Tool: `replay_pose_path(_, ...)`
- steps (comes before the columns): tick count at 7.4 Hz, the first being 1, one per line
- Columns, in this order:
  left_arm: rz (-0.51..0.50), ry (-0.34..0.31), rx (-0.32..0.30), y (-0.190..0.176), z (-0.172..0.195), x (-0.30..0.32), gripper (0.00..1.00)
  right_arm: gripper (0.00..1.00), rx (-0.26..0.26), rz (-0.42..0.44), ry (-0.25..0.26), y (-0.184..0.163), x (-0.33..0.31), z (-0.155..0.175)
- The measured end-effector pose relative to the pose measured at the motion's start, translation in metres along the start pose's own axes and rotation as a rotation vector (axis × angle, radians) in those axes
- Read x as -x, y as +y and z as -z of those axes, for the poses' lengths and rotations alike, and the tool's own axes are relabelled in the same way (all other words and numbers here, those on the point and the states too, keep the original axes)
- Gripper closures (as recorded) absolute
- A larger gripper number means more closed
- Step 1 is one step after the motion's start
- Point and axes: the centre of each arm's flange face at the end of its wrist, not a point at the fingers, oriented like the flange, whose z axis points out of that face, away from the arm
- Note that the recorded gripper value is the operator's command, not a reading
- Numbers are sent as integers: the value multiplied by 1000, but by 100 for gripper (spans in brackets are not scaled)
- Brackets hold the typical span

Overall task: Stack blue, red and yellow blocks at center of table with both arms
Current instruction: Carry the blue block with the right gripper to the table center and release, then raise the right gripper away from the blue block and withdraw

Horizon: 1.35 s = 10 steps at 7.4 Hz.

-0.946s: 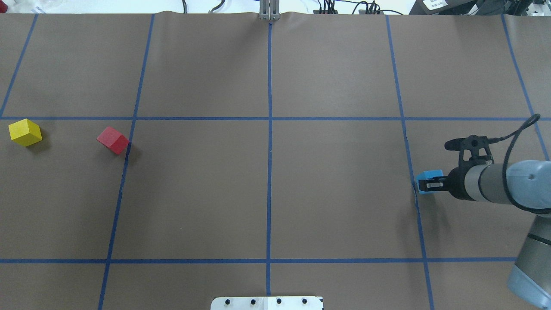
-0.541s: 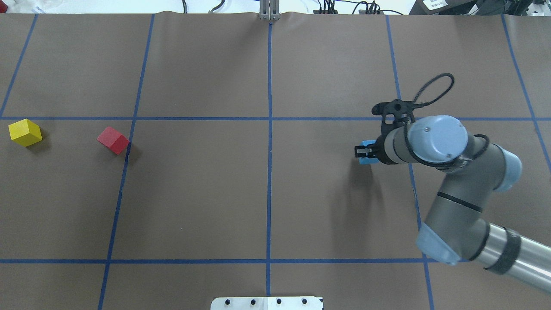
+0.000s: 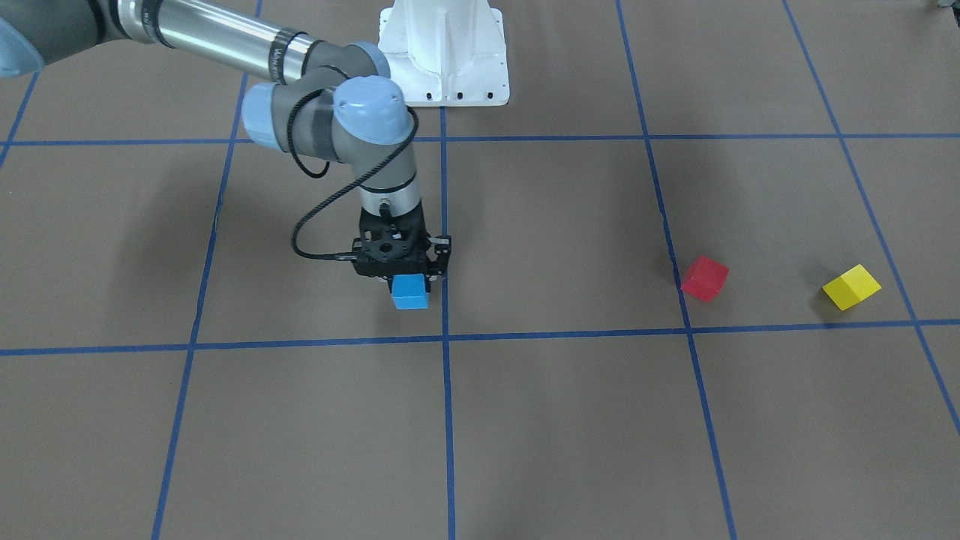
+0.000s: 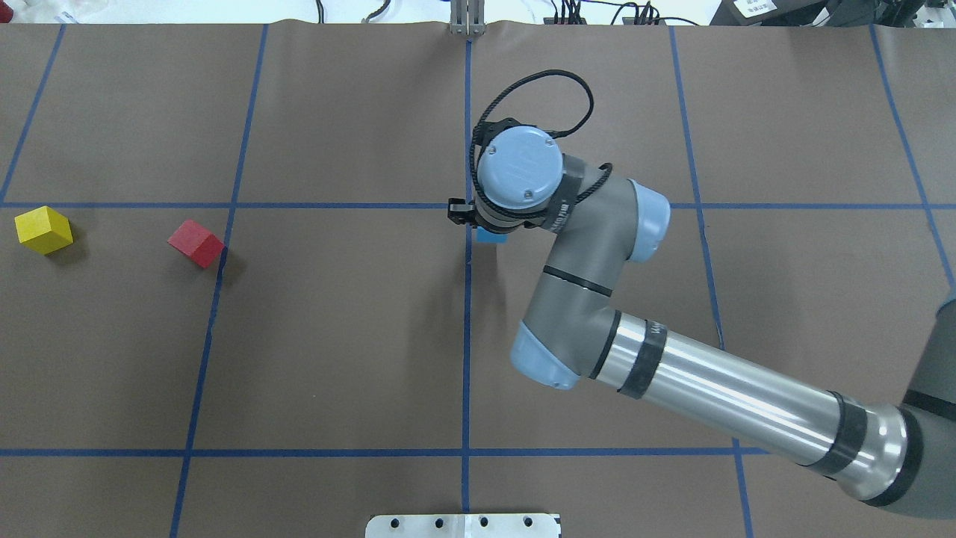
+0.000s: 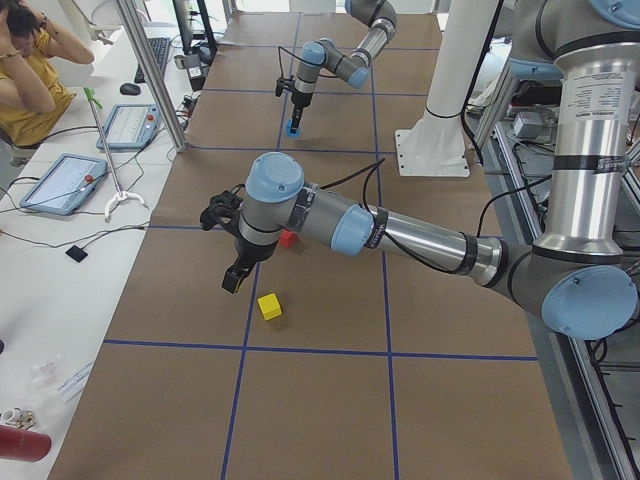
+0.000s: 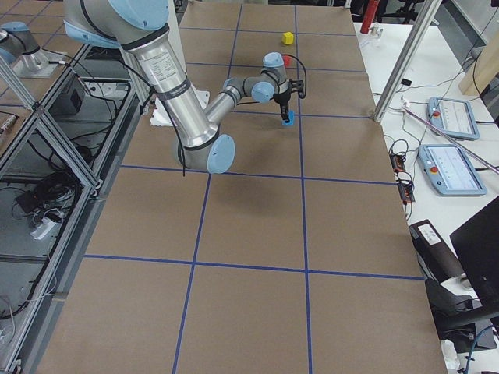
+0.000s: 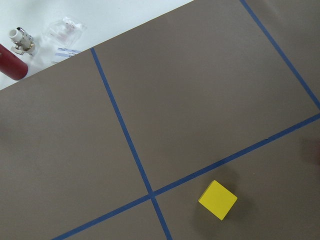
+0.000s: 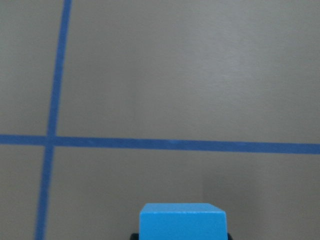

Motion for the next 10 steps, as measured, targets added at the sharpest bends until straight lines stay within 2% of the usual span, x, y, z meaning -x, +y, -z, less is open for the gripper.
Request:
replay_pose_path(1,2,1,2,1,-1,1,0,69,6,-15,13,13,28,-2)
replay_pose_path(2,5,1,4,1,-2,2,0,49,8,-12,35,31,45,-6)
replay_pose_path(4,8,2,8,2,-4,4,0,47,18,-1,83,52,51,-13)
replay_pose_path(5,8,2,8,2,-4,4,0,26,21,4,103,55,47,-16)
replay_pose_path(6,8,2,7,2,-4,3,0,0,22,10,116,56,42,-19)
replay_pose_path(8,6,3,6,2,-4,3,0,0,13,17,111,55,39,-14)
replay_pose_path(10,3,3,5,1,-4,3,0,0,-13,13,52,24,35,25)
